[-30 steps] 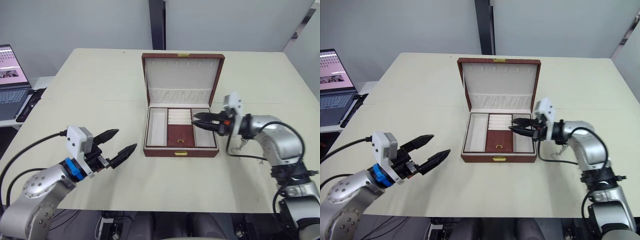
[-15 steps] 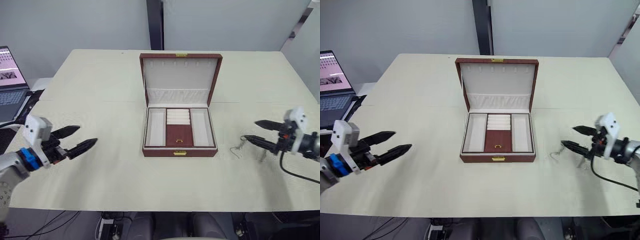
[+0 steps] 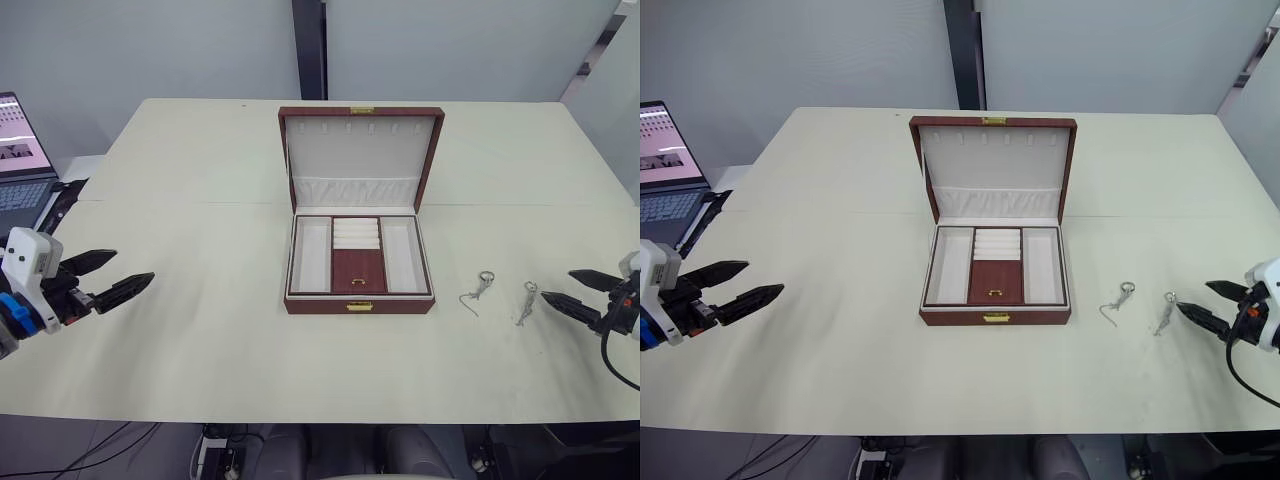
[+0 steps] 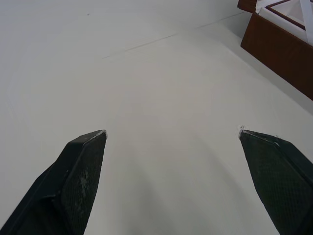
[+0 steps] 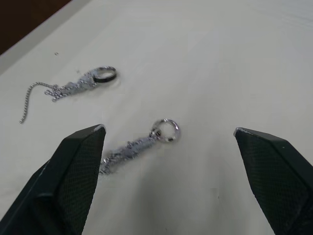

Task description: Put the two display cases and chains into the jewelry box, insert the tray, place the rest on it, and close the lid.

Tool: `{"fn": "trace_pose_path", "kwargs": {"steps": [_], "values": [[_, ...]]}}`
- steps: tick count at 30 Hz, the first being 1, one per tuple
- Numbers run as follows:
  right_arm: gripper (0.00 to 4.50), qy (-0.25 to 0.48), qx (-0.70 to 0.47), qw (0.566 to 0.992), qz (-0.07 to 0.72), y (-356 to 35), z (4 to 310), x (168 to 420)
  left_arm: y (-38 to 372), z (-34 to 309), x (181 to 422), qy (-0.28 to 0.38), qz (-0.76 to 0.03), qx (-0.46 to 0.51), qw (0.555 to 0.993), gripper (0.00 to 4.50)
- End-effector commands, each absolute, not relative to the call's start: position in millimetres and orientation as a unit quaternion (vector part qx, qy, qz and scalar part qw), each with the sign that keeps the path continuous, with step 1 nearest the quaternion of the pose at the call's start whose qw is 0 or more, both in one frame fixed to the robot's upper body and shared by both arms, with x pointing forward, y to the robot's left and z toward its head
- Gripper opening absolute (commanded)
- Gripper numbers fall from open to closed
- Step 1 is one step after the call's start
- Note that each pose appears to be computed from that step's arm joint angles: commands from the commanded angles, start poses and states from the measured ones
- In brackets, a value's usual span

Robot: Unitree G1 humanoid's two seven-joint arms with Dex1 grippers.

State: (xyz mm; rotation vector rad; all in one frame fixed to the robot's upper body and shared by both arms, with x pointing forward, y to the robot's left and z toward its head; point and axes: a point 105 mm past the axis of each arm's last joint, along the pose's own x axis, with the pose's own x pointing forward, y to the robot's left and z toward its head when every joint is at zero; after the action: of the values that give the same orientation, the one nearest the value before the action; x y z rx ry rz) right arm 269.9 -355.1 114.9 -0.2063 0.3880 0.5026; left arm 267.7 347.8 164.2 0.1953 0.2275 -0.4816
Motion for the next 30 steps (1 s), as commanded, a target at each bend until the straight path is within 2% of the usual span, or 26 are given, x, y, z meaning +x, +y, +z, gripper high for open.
{"fn": "trace_pose_path", "kwargs": {"steps": [1,18,25,30], "values": [[4.47,0.170,-0.120,0.949,0.236,-363,128,271,354,180,266,0.084,-0.225,0.112,0.964,4.50],[4.47,0.165,-0.118,0.954,0.223,-368,129,270,345,171,262,0.090,-0.237,0.121,0.960,4.50],[4.47,0.107,-0.067,0.972,0.198,-330,125,269,262,166,255,0.080,-0.391,0.144,0.906,4.50],[4.47,0.074,-0.040,0.984,0.160,-301,119,266,219,165,247,0.073,-0.469,0.140,0.869,4.50]]}}
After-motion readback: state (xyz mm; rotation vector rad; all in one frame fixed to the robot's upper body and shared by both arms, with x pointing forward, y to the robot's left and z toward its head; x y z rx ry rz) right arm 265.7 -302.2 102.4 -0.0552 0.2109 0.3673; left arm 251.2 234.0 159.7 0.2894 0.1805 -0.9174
